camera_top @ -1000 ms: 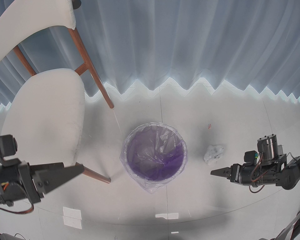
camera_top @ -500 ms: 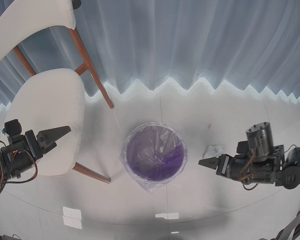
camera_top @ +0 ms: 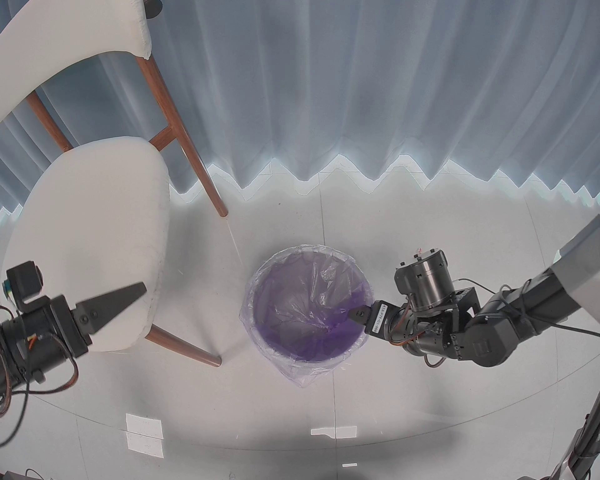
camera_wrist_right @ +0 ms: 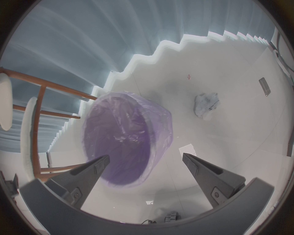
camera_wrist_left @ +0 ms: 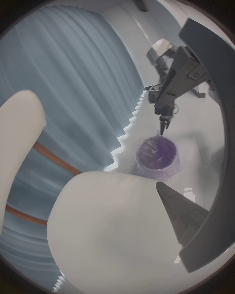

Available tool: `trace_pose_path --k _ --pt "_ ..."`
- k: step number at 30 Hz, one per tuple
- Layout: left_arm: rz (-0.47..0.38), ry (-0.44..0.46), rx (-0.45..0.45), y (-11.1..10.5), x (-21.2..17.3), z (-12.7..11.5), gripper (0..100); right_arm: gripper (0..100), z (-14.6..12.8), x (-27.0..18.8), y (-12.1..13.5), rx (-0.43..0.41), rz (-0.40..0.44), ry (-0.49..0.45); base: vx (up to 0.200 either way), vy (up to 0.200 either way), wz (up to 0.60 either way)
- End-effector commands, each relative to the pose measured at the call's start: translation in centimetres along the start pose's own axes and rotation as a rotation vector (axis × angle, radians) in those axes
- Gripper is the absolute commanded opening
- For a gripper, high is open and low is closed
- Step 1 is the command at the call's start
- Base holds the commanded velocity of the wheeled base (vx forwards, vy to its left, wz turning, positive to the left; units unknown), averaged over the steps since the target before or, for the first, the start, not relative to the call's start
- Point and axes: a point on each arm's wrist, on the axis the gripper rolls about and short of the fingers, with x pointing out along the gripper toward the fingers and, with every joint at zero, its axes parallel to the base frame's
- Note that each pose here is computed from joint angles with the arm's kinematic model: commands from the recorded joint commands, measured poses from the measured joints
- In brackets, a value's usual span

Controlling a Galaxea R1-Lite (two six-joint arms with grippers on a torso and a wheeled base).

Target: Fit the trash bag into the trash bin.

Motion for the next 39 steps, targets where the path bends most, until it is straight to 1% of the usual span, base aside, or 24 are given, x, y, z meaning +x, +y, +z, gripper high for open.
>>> trace_pose_path --k 1,2,3,4,6,10,14,15,17,18,23,26,28,30,31,32,35,36,38,39 --pt "-0.051 0.025 0.081 0.5 -1.0 -2.1 100 100 -0.3 4.6 -1.1 0.013 -0.082 0.017 0.000 0.000 0.00" --pt "-0.053 0.028 0.112 0.7 -1.0 -2.3 100 100 0.0 5.0 -1.3 0.019 -0.087 0.012 0.000 0.000 0.00" --pt "-0.053 0.028 0.112 0.7 -1.0 -2.3 100 100 0.0 5.0 -1.3 0.019 -0.087 0.012 0.000 0.000 0.00" --pt "-0.057 0.033 0.173 0.9 -1.1 -2.4 100 100 0.0 6.1 -1.4 0.021 -0.094 0.013 0.000 0.000 0.00" --pt "-0.054 0.037 0.199 1.0 -0.9 -2.3 100 100 0.3 7.0 -1.5 0.028 -0.099 0.006 0.000 0.000 0.00" --pt "-0.054 0.026 0.215 1.0 -0.9 -2.1 100 100 0.6 8.7 -1.1 0.033 -0.093 -0.006 0.000 0.000 0.00" --pt "-0.054 0.025 0.216 1.0 -0.9 -2.1 100 100 0.6 8.9 -1.0 0.034 -0.091 -0.009 0.000 0.000 0.00" --pt "-0.063 0.024 0.217 1.0 -1.1 -2.2 100 100 0.1 9.9 -0.9 0.022 -0.105 -0.010 0.000 0.000 0.00" --pt "-0.059 0.019 0.215 1.1 -1.2 -2.1 100 100 -0.2 10.3 -1.0 0.008 -0.112 -0.007 0.000 0.000 0.00" --pt "-0.059 0.019 0.215 1.1 -1.2 -2.1 100 0 -0.2 10.3 -1.0 0.008 -0.112 -0.007 0.000 0.000 0.00" --pt "-0.058 0.014 0.215 1.1 -1.3 -2.0 100 0 -0.4 10.7 -1.2 -0.003 -0.118 -0.001 0.000 0.000 0.00" --pt "-0.085 0.018 0.215 1.0 -1.3 -1.9 100 0 -0.3 10.6 -1.1 -0.020 -0.114 -0.007 0.000 0.000 0.00" --pt "-0.111 0.020 0.218 0.8 -1.2 -1.8 100 0 0.3 10.4 -1.1 -0.043 -0.111 -0.020 0.000 0.000 0.00" --pt "-0.116 0.020 0.218 0.8 -1.2 -1.9 100 0 0.8 10.2 -1.2 -0.065 -0.109 -0.029 0.000 0.000 0.00" --pt "-0.124 0.030 0.212 0.8 -1.3 -2.1 100 0 2.2 9.5 -1.9 -0.103 -0.112 -0.052 0.000 0.000 0.00" --pt "-0.131 0.042 0.210 0.7 -1.2 -2.2 100 0 3.1 8.9 -2.2 -0.134 -0.108 -0.060 0.000 0.000 0.00" --pt "-0.156 0.069 0.209 0.7 -1.0 -2.4 100 0 4.7 8.1 -3.5 -0.210 -0.067 -0.042 0.000 0.000 0.00" --pt "-0.170 0.082 0.207 0.6 -0.9 -2.5 100 0 5.3 7.8 -4.2 -0.249 -0.055 -0.036 0.000 0.000 0.00" --pt "-0.174 0.084 0.207 0.6 -0.9 -2.5 100 0 5.5 7.6 -4.3 -0.258 -0.052 -0.041 0.000 0.000 0.00" --pt "-0.179 0.122 0.194 0.9 -0.2 -2.8 100 0 6.6 7.4 -5.4 -0.337 -0.015 -0.058 0.000 0.000 0.00"
